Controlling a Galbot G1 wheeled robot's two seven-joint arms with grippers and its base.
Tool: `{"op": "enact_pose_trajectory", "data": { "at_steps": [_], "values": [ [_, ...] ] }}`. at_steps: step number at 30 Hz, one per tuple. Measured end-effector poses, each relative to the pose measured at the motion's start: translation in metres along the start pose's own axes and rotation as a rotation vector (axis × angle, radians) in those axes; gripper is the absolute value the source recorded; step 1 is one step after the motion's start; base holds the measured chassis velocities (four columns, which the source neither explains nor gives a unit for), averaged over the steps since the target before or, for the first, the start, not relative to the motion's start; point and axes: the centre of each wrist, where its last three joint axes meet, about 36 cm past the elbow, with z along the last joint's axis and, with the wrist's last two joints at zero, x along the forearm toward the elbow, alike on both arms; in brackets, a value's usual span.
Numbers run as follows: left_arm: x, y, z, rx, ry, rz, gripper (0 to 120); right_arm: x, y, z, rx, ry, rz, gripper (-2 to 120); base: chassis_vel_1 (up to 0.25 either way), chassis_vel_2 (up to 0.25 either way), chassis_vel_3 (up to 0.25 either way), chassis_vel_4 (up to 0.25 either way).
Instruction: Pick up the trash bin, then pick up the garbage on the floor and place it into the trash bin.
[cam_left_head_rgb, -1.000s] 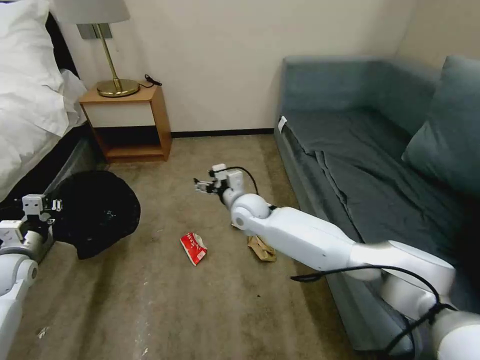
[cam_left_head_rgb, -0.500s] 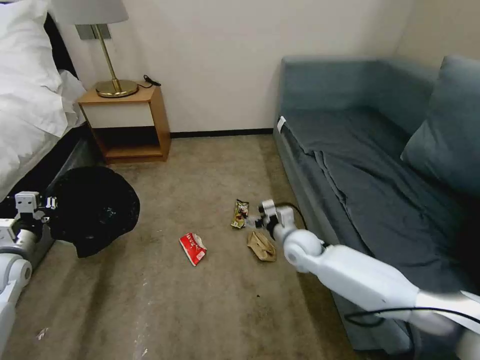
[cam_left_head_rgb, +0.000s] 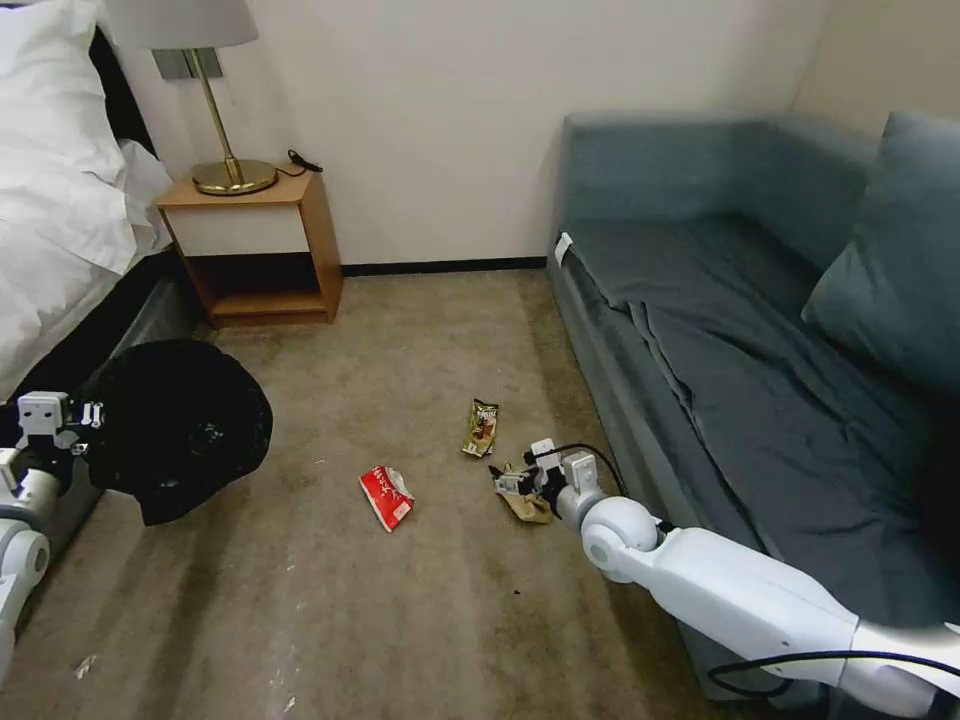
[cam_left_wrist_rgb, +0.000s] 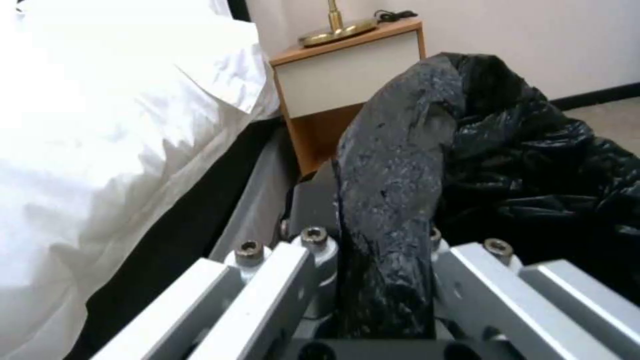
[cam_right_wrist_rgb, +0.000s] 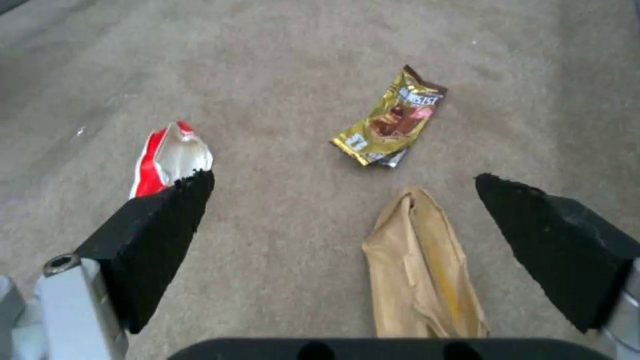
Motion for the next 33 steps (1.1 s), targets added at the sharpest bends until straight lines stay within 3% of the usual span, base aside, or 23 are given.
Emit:
{"op": "enact_pose_trajectory", "data": {
  "at_steps": [19,25,33],
  "values": [
    [0.000,-0.003,-0.001,0.004,-0.002,0.009,6,0.007,0.007,0.007,-0.004,-0.009,-0.061,100,0.000,0.000,0.000,0.000],
    [-0.002,-0.006,-0.001,0.008,-0.002,0.010,6,0.010,0.026,0.014,-0.001,0.001,-0.098,100,-0.071,0.073,0.068,-0.065],
    [0.000,-0.008,0.005,0.010,0.011,0.007,6,0.006,0.022,0.016,0.009,0.008,-0.094,100,-0.089,0.095,0.091,-0.083]
  ]
}}
